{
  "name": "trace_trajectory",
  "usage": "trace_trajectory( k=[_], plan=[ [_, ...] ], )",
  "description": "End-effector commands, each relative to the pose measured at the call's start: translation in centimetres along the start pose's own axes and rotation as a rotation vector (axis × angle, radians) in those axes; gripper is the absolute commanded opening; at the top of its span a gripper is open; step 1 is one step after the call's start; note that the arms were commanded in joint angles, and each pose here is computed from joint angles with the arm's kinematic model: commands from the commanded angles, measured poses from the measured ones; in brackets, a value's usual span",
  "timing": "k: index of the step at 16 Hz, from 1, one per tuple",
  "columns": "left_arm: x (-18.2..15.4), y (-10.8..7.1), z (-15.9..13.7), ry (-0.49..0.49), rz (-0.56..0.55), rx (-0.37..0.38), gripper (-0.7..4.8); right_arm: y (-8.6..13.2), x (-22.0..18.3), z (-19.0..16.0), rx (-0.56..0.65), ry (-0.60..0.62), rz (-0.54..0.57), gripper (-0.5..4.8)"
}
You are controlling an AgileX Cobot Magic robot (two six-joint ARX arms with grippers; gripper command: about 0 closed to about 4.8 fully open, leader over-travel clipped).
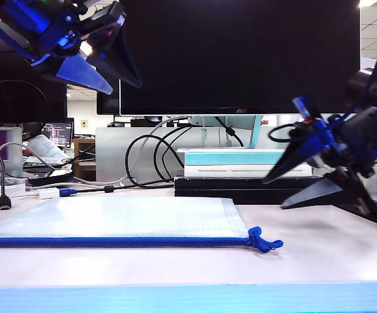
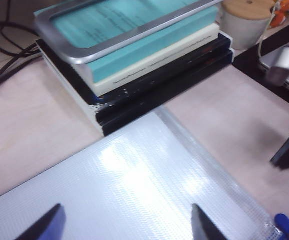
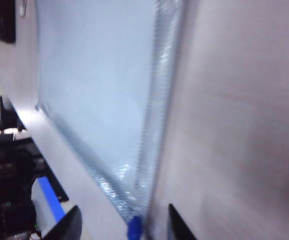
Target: Pick up the transparent plastic file bag with a blue zipper and open its zipper.
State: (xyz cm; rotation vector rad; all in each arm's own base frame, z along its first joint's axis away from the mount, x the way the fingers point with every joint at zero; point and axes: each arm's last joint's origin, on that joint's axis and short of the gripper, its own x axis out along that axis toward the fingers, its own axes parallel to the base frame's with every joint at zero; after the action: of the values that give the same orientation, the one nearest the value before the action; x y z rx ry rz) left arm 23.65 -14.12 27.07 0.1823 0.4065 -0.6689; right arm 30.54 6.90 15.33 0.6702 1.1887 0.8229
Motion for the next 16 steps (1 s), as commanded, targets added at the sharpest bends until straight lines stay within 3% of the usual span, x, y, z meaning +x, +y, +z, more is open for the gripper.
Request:
trace_trajectory(
  k=[1,16],
  plan=[
    [-0.1,0.0,0.2,-0.016,0.027,0.007,3.36,1.2,1.6,-0.5,-0.045,0.039,-0.031,2.21],
    [-0.1,0.0,0.2,-0.015,0.016,0.008,3.36,0.1,3.4,-1.7,0.013,0.143,-0.078,2.21]
  ],
)
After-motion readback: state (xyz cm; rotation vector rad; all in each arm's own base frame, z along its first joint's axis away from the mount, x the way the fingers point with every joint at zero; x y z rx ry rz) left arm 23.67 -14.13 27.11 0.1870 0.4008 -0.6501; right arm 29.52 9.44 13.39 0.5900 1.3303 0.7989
